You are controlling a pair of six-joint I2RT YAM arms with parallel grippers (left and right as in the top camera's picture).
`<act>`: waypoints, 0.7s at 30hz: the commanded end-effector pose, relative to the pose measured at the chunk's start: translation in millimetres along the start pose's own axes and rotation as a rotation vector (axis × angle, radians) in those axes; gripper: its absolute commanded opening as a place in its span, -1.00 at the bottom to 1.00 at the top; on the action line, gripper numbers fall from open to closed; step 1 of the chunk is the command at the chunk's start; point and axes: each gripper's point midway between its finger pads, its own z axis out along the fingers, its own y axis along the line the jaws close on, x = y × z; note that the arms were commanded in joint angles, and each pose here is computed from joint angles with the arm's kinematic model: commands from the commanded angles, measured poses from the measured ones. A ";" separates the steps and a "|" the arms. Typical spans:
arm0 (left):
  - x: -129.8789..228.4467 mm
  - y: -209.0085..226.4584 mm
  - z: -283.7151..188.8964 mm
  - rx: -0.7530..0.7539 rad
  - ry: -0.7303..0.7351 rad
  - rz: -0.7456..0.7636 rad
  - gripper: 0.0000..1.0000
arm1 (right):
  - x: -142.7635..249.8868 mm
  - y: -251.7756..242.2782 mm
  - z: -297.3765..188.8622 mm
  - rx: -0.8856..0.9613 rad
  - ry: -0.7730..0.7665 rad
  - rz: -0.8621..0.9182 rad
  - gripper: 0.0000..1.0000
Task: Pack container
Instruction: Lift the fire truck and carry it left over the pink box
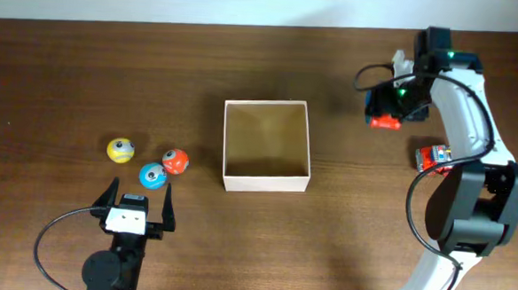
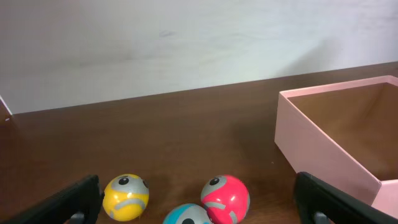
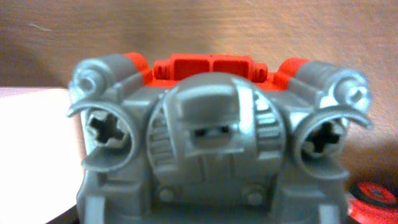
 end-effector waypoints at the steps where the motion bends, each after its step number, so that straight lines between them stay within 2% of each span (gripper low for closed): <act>1: 1.8 1.5 0.0 -0.009 0.001 0.016 0.99 | -19.3 48.1 -25.1 -0.245 -0.072 -0.053 0.33; 9: 1.8 1.5 0.0 -0.009 0.001 0.016 0.99 | -21.6 128.3 -58.5 -0.648 -0.116 -0.159 0.34; 21: 1.8 1.5 0.0 -0.009 0.001 0.016 0.99 | 10.2 239.8 -49.9 -0.765 -0.053 -0.394 0.34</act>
